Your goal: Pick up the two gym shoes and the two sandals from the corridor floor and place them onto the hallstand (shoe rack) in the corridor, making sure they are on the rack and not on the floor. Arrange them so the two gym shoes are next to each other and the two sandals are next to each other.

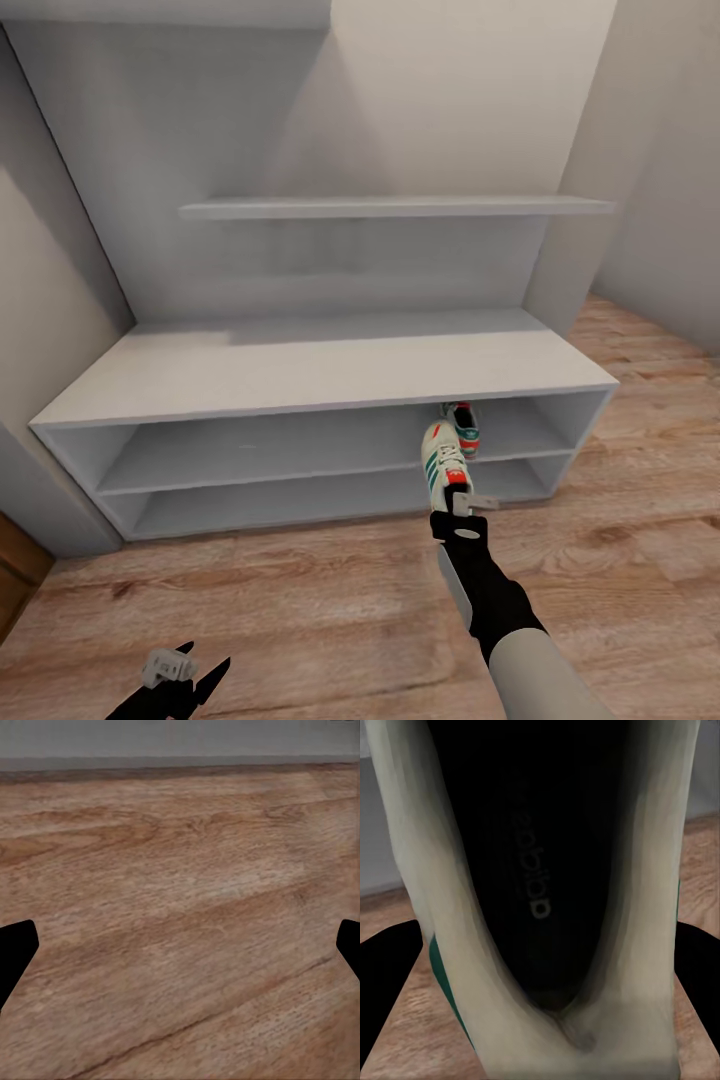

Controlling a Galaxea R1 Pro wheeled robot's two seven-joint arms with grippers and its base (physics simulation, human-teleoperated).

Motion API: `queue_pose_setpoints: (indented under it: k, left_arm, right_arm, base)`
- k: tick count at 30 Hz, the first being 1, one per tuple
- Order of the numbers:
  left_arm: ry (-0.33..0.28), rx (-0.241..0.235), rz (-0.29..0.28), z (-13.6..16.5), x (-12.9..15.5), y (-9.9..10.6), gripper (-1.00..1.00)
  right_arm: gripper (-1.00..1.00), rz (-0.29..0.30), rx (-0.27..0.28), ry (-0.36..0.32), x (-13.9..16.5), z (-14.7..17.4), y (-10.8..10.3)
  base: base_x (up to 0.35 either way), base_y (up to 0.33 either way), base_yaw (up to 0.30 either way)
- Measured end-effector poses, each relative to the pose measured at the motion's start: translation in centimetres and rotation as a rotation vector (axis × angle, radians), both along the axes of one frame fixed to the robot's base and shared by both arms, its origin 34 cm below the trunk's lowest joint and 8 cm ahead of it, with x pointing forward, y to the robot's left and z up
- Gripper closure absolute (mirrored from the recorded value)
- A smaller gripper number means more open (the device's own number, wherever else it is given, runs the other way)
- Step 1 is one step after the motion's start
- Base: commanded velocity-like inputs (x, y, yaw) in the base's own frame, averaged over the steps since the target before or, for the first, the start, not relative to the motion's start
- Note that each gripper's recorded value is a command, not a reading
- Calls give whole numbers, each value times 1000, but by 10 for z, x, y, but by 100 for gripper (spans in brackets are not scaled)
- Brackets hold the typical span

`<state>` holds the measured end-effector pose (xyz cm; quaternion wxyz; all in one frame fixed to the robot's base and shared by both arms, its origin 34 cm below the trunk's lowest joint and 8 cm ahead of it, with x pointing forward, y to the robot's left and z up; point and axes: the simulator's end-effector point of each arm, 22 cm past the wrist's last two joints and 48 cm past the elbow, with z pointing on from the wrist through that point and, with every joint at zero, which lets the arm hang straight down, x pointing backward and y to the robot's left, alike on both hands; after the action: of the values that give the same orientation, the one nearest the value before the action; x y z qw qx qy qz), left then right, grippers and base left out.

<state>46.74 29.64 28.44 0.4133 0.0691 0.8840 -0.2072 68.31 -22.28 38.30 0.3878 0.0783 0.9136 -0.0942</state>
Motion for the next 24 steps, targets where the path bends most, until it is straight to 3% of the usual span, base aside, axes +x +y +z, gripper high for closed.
queue_pose_setpoints:
  k: [24]
  left_arm:
    - [0, 3, 3, 0, 0, 1, -100]
  right_arm:
    - [100, 0, 0, -1, 0, 0, 0]
  base:
    - [236, 0, -1]
